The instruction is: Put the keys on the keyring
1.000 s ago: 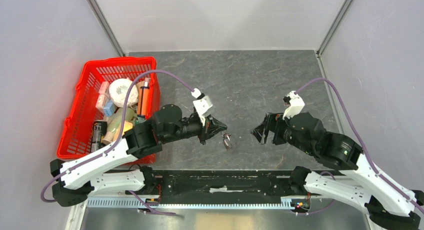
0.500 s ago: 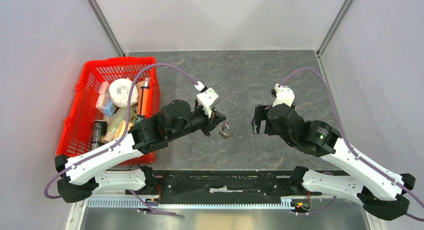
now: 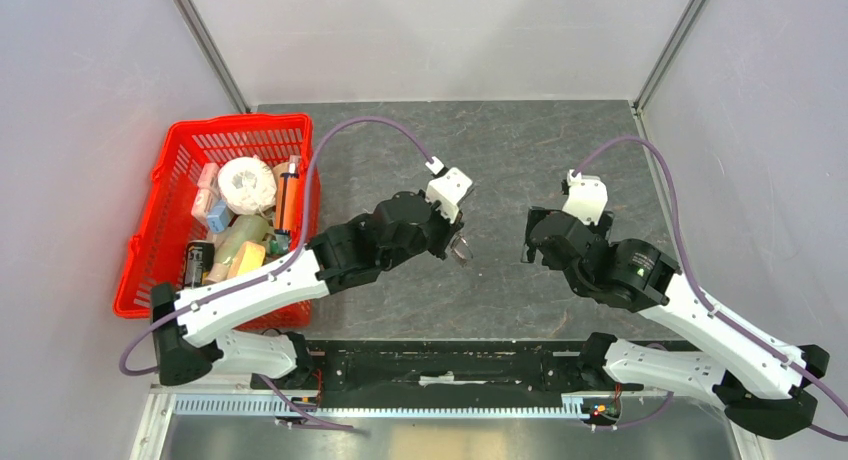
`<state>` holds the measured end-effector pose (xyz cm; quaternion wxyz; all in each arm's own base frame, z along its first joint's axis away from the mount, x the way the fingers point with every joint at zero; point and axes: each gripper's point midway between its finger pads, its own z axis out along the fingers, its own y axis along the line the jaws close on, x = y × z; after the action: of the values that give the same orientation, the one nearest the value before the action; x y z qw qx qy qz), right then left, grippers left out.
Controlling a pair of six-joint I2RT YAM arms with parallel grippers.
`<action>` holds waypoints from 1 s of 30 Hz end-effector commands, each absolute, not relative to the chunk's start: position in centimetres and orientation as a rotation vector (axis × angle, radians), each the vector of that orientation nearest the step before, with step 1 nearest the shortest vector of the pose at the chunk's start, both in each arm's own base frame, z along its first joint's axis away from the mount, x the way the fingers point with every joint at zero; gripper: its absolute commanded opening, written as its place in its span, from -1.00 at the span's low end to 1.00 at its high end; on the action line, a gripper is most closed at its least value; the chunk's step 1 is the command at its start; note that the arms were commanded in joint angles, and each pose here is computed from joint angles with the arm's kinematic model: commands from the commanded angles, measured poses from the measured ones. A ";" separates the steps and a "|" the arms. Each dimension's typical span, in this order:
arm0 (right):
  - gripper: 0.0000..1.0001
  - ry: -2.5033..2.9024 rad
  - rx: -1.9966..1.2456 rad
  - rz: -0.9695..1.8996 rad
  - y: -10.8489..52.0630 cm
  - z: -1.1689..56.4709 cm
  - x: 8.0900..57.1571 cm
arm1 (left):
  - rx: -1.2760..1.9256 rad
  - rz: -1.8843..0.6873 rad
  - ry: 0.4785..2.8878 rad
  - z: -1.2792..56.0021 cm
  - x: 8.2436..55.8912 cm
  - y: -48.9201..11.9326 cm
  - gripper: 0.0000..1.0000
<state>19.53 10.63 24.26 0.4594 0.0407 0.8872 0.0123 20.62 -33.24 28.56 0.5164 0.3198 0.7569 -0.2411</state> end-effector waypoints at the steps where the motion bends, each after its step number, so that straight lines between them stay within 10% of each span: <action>1: 0.94 2.154 0.168 -0.027 9.3 24.4 19.6 | 0.671 -0.568 1.739 31.5 22.8 -35.0 -0.95; 30: 0.94 2.225 0.137 0.108 9.8 21.0 17.6 | 0.708 -0.559 1.890 24.2 32.5 -43.1 -0.95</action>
<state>17.50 9.20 21.18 0.4383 0.0502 0.8970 0.0282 30.91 -41.26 21.17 0.4677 0.3086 0.8039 -0.1996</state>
